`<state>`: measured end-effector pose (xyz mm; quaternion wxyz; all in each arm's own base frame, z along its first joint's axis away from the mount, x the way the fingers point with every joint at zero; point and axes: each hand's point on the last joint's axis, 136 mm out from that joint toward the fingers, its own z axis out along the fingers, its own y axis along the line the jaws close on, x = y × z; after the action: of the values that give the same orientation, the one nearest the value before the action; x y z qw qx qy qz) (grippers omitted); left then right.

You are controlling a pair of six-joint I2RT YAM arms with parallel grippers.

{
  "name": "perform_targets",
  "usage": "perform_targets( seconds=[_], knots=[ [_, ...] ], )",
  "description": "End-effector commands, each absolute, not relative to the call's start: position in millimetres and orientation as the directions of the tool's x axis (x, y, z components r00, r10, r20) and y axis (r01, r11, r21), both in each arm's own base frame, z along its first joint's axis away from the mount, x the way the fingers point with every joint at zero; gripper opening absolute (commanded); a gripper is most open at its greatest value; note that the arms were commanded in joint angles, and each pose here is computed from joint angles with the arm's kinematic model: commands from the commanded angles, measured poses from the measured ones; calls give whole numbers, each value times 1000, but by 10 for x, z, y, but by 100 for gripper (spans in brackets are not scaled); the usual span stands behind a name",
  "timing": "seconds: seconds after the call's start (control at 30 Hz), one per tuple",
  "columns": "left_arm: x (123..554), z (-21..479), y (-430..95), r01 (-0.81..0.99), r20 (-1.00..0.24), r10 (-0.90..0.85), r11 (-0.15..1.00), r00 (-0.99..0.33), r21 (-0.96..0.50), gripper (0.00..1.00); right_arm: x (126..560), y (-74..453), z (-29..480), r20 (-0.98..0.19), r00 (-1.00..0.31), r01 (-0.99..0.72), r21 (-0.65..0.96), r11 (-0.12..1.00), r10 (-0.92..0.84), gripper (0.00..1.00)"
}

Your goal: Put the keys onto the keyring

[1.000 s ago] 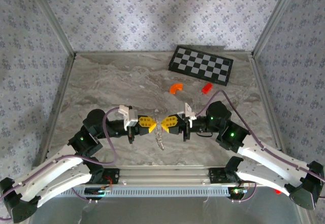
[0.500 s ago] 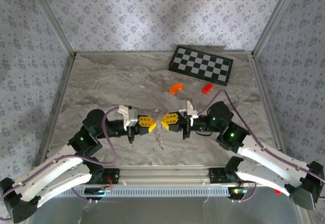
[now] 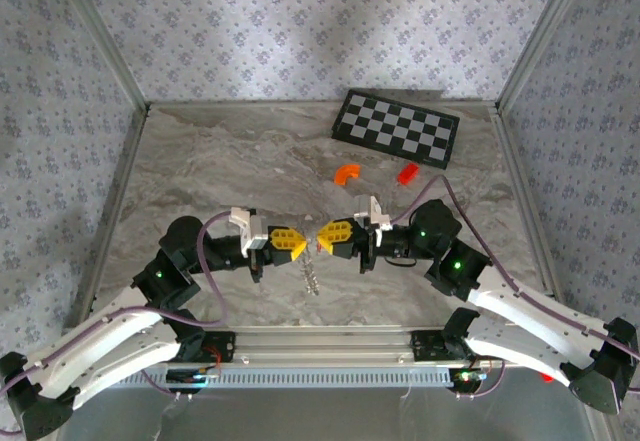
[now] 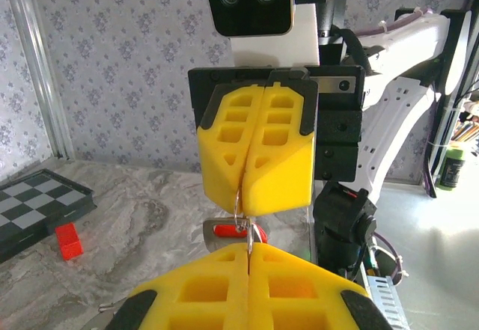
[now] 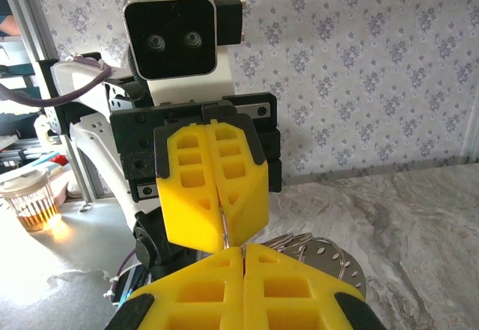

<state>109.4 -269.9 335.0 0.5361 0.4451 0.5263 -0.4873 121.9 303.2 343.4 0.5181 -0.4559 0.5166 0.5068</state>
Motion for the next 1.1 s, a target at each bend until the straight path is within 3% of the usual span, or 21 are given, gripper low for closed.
perform_targets(
  seconds=[0.0, 1.07],
  knots=[
    [1054, 3598, -2664, 992, -990, -139, 126, 26, 9, 0, 1180, 3026, 3477, -996, -52, -998, 55, 42, 72, 0],
    [1078, 3565, -2679, 991, -990, -139, 130, 26, 7, 0, 1178, 3059, 3566, -986, -91, -996, 92, 4, 139, 0]
  ],
)
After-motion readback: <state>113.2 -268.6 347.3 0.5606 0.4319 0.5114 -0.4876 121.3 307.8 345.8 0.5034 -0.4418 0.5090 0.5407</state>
